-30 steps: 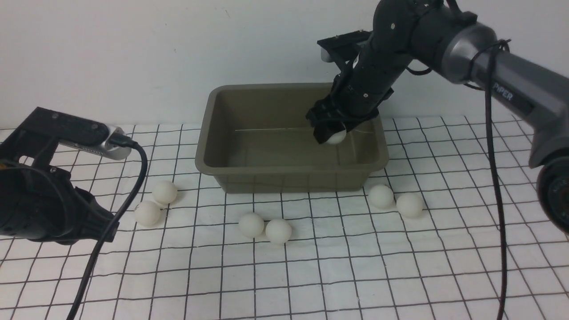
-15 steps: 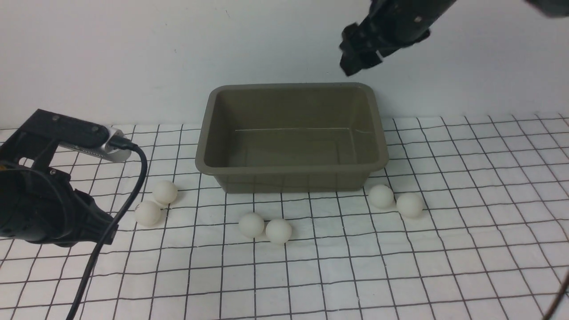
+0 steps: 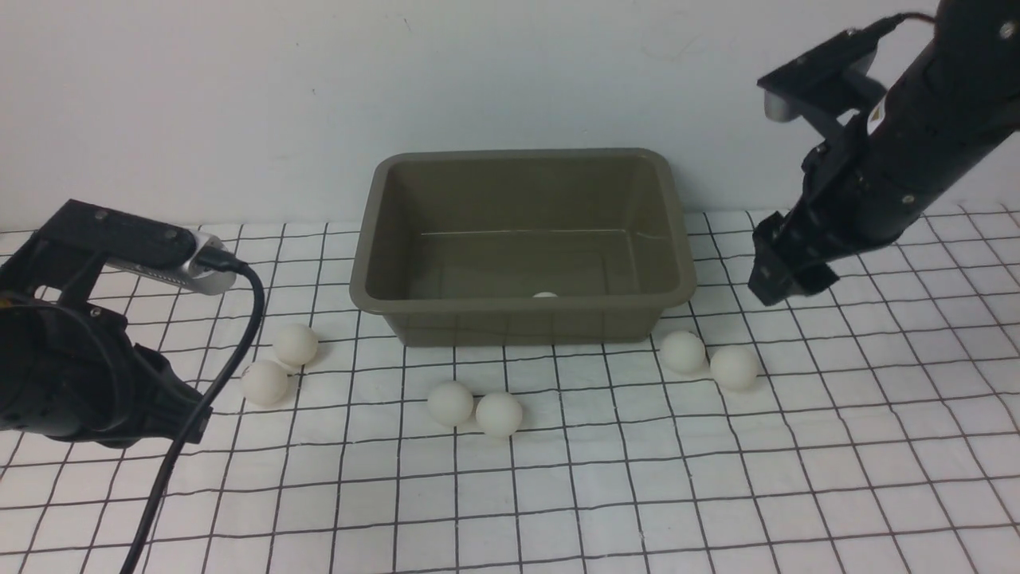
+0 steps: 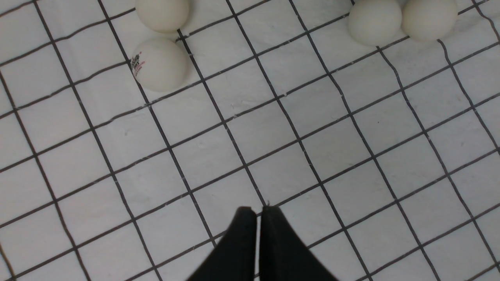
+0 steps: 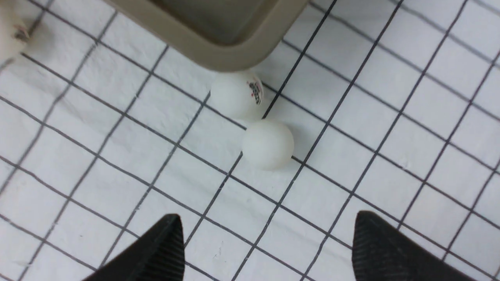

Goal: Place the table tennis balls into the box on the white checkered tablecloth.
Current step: 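Reach for and grasp a ping pong ball on the table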

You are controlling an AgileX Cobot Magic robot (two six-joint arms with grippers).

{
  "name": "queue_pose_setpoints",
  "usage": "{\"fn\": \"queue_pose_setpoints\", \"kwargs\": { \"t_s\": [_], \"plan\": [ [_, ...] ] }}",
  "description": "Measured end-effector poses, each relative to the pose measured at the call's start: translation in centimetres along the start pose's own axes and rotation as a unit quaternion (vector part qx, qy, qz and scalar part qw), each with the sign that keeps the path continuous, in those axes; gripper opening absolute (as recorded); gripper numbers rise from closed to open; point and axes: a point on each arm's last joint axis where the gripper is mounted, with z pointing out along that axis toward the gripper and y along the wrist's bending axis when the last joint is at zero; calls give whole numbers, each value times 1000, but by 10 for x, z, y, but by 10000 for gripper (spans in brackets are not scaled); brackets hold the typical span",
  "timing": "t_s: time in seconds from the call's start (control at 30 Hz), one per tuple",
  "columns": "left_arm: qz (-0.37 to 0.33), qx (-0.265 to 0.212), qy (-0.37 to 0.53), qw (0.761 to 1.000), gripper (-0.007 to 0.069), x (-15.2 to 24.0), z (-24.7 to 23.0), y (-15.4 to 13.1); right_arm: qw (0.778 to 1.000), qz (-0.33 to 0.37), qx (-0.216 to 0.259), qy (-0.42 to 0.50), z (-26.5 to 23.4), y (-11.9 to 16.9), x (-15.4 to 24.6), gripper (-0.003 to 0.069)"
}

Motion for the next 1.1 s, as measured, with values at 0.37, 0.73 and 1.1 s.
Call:
{"fn": "queue_pose_setpoints", "kwargs": {
  "t_s": [0.37,0.73,1.1],
  "plan": [
    [0,1,1,1000,-1,0,0,0,998,-7,-19,55,71,-2,1,522],
    [0,1,1,1000,-1,0,0,0,996,-12,-30,86,123,-2,4,522],
    [0,1,1,1000,-1,0,0,0,997,-25,-24,73,153,-4,4,522]
  ]
}}
